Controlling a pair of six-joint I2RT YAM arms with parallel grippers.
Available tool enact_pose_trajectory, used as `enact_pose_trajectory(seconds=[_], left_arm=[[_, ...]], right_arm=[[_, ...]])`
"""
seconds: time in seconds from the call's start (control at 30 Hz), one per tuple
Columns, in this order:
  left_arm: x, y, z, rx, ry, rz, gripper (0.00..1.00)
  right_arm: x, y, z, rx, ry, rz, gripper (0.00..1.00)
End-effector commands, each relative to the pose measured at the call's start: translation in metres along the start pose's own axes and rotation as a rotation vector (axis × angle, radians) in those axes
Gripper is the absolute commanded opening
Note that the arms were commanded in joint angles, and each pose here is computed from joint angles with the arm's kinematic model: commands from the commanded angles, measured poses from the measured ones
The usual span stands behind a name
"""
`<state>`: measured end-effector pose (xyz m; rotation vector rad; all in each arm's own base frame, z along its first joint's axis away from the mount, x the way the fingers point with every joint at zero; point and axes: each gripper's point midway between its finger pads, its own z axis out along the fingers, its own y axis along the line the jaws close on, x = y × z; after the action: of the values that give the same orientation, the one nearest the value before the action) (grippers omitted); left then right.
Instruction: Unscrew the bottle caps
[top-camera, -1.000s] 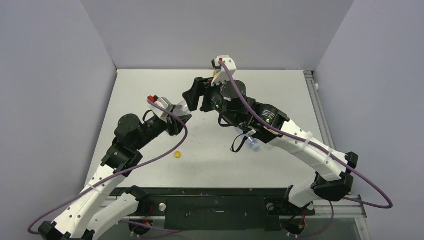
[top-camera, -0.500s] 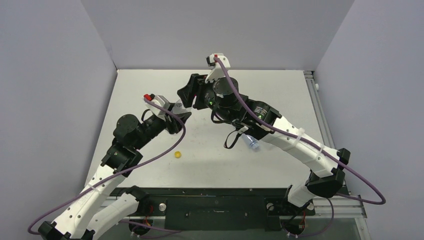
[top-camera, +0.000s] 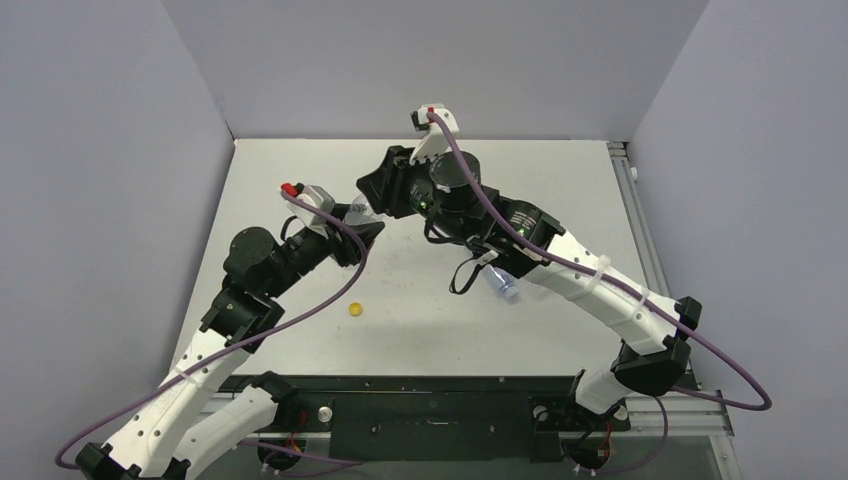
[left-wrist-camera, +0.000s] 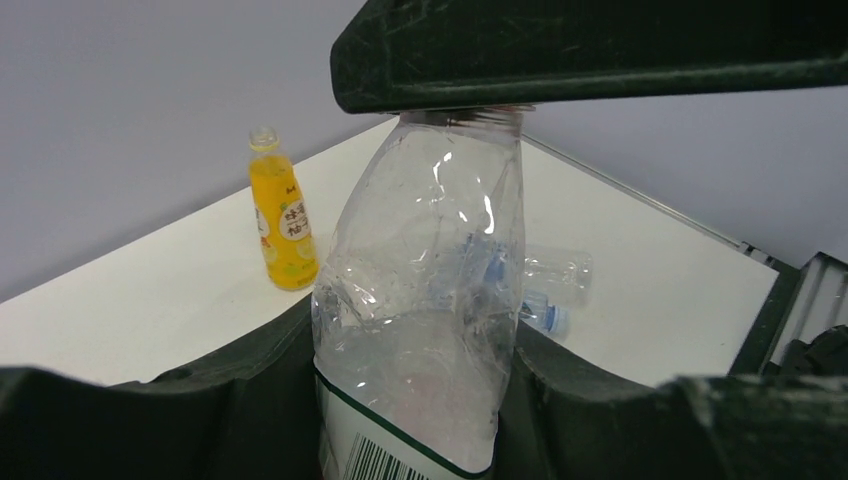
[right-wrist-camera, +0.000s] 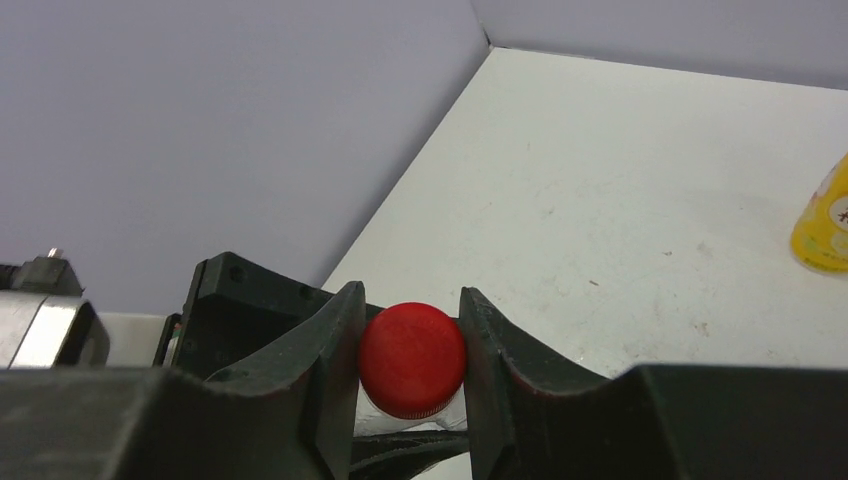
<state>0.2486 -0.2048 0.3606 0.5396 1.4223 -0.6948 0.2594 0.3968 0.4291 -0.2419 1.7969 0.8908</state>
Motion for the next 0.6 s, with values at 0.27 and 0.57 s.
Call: enact_pose_trajectory(seconds=[0.27,0.57], left_arm=[[-0.061,-0.099,-0.020,0.517,-0.062,-0.288,0.18],[-0.061,-0.105,-0.021,0.565,-0.035,-0.285,0.18]], right_arm=[[-0.064,0.118,-0.131,-0.982,-0.133,-0.100,0.00],[-0.067,0.105,-0.128,-0.874,-0.141,-0.191,0.11]])
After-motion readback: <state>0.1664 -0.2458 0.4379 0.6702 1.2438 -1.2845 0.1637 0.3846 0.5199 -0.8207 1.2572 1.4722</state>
